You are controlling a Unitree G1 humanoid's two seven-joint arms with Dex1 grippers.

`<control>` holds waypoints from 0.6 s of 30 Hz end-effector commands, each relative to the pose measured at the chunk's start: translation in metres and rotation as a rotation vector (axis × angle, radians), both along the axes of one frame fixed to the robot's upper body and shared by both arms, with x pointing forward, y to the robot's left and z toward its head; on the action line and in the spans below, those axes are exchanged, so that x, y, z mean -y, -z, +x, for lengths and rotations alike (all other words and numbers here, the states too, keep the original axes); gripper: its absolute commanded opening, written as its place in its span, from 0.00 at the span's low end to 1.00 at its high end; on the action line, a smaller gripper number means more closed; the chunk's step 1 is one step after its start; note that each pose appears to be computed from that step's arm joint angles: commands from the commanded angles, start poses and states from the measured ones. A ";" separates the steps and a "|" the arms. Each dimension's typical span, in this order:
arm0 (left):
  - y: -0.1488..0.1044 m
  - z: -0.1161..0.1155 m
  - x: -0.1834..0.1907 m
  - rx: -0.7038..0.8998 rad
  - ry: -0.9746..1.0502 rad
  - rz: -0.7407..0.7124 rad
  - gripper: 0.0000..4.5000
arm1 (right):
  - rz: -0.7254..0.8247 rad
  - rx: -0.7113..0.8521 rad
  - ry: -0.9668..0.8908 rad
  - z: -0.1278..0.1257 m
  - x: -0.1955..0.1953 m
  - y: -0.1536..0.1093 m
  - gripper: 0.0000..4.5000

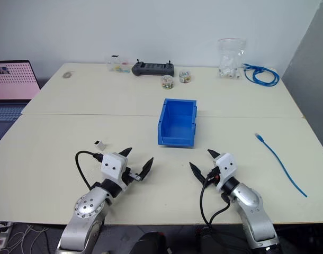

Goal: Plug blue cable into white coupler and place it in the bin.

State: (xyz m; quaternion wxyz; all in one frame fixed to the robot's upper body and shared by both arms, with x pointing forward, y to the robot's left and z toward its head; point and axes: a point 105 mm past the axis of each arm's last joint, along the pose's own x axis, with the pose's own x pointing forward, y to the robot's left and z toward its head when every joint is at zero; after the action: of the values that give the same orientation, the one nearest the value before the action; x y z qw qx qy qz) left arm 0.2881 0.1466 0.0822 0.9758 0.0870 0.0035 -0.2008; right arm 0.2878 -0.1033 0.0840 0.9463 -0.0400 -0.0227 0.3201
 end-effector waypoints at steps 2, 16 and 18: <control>-0.009 0.000 -0.002 0.045 -0.001 0.003 1.00 | 0.020 0.055 -0.003 0.001 -0.002 -0.012 0.99; -0.003 -0.011 0.007 0.009 0.006 -0.047 1.00 | 0.018 0.050 -0.041 0.001 -0.010 -0.009 0.99; -0.002 -0.013 0.009 -0.002 0.022 -0.066 1.00 | 0.017 0.050 -0.042 0.001 -0.010 -0.009 0.99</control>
State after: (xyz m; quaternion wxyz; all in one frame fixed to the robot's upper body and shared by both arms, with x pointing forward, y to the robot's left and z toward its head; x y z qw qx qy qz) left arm 0.2777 0.1446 0.0688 0.9781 0.0629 0.0290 -0.1965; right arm 0.2876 -0.0930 0.0821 0.9406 -0.0359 -0.0245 0.3367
